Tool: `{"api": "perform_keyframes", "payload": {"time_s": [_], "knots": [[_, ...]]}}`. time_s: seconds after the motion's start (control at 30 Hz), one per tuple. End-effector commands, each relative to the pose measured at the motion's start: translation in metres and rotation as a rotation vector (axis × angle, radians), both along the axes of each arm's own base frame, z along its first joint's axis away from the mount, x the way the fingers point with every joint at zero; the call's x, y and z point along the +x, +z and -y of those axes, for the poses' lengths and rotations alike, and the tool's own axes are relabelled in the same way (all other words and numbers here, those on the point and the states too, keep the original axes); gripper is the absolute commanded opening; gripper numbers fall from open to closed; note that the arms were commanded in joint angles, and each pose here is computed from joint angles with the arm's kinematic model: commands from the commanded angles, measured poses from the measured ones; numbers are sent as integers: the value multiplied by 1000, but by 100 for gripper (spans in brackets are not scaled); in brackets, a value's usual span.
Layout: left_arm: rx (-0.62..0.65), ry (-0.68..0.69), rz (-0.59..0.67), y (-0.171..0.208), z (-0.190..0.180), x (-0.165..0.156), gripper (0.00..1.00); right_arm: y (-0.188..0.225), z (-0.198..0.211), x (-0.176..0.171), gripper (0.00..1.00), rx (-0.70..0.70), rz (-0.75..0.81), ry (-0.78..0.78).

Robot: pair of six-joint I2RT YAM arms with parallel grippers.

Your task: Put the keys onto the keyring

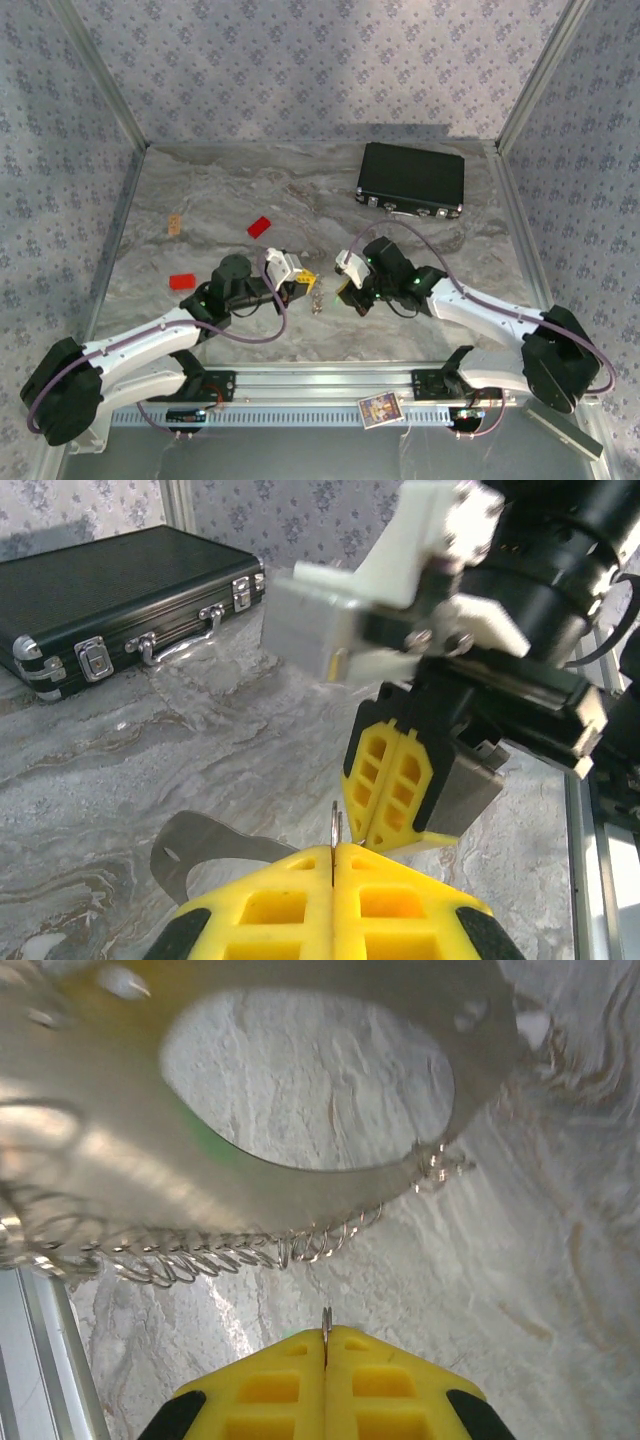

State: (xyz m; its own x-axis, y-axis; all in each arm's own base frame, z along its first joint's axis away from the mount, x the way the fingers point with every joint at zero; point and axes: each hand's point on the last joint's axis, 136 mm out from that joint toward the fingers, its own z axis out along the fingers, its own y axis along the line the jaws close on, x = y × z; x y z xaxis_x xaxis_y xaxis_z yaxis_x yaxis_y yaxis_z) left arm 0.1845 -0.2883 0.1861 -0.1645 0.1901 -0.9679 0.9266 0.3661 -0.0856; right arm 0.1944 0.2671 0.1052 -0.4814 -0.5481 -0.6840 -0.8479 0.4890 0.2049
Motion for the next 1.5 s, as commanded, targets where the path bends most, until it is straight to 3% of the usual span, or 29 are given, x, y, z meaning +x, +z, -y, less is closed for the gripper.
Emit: {"api": "perform_keyframes", "payload": {"time_s": [0.0,0.27,0.33,0.43,0.53,0.7,0.87,1.1,1.47], "knots": [[-50,-74,123,21,5,-10,0,-7,-4,14,0,45,-37,-88],[-60,-107,155,21,9,-12,0,-38,6,27,1,-27,-82,-162],[-58,-110,157,20,9,-13,0,-40,10,29,8,-41,-82,-173],[-56,-110,155,19,9,-13,0,-35,18,35,27,-61,-62,-202],[-54,-115,152,18,9,-14,0,-12,18,39,31,-15,-1,-183],[-64,-126,153,15,10,-16,0,50,-4,16,31,205,226,67],[-69,-131,149,14,10,-16,0,73,-15,-4,30,275,423,270],[-74,-135,149,14,10,-18,0,85,-30,-17,28,357,376,375],[-78,-145,145,15,11,-19,0,88,-34,-11,19,361,394,357]]}}
